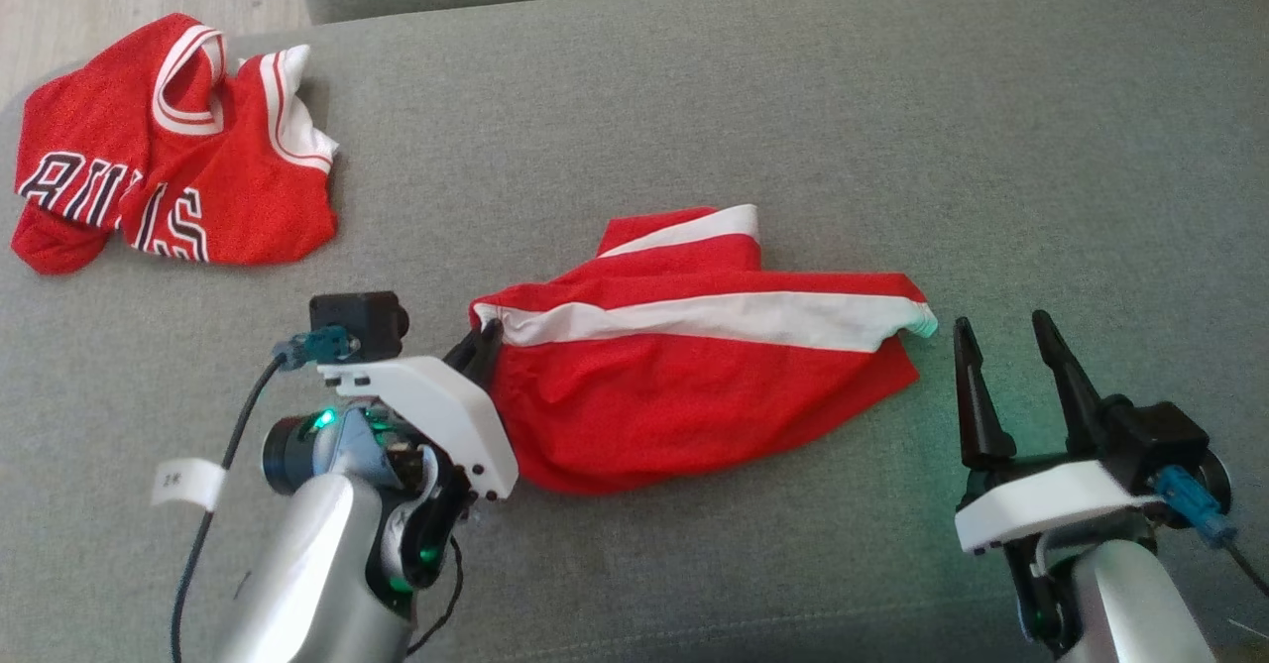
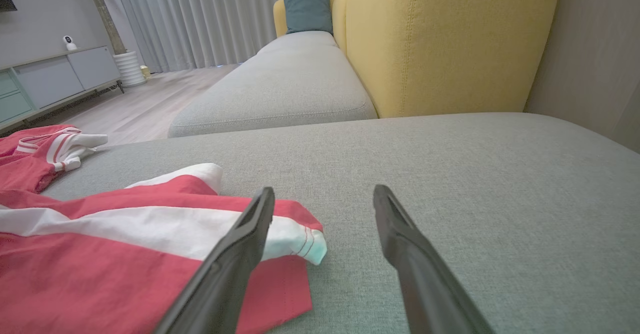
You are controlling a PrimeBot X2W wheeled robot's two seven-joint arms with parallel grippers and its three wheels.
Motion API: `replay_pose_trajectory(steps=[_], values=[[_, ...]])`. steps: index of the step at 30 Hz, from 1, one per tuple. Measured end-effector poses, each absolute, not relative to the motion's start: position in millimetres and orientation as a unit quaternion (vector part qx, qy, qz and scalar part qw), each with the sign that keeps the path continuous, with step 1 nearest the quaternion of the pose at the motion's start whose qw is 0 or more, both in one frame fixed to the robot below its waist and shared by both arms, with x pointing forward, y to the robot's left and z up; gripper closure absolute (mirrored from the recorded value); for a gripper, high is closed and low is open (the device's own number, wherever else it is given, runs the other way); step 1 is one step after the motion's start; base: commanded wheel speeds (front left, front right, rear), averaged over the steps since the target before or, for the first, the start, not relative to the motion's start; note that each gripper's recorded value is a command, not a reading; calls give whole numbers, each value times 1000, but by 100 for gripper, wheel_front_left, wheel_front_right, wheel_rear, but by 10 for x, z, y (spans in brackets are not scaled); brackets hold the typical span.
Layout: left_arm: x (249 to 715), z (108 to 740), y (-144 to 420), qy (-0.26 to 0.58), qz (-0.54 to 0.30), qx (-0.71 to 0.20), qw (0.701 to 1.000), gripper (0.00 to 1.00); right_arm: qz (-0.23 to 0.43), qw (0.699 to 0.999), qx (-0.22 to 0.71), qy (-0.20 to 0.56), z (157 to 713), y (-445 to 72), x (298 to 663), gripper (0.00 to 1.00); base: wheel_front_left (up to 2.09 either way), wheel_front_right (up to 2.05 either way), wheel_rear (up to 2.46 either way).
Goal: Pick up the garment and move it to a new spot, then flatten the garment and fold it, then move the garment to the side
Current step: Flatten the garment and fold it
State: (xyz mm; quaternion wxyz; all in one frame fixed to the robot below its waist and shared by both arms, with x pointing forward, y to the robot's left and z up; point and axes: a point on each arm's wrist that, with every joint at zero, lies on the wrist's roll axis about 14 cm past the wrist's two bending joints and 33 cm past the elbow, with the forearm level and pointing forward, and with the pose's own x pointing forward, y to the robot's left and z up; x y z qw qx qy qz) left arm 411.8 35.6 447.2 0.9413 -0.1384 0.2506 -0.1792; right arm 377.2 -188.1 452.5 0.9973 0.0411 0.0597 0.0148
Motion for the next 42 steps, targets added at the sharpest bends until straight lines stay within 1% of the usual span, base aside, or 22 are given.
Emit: replay_pose_trajectory(steps=[4,6,8,13,17,23,29,36,37,41,42], values=[[4127,4495,366,240,-176,-142,944,100,16,997,39,67,4484,-1873,3769,0,0,0,0],[4141,4511,400,230,-172,-144,947,100,12,995,33,96,4358,-1905,3757,0,0,0,0],[4140,4508,412,230,-170,-145,947,100,10,994,31,105,4320,-1925,3768,0,0,0,0],[4036,4374,518,246,-152,-154,945,100,4,992,22,123,4294,-1983,3951,0,0,0,0],[3980,4288,584,258,-140,-160,942,100,15,988,17,152,4196,-1915,4071,0,0,0,0],[3972,4235,646,262,-130,-162,943,100,40,981,21,191,4006,-1741,4119,0,0,0,0],[3971,4166,664,269,-125,-164,941,100,49,977,32,205,3938,-1657,4223,0,0,0,0],[3970,4116,668,275,-123,-165,939,100,77,970,22,228,3845,-1493,4327,0,0,0,0],[3970,4110,671,276,-123,-165,939,100,79,969,23,232,3823,-1474,4331,2,0,0,0],[3985,4106,673,275,-123,-165,939,100,86,964,25,249,3734,-1420,4329,16,0,0,0],[3991,4109,673,274,-123,-165,940,100,89,964,24,251,3721,-1408,4331,24,0,0,0]])
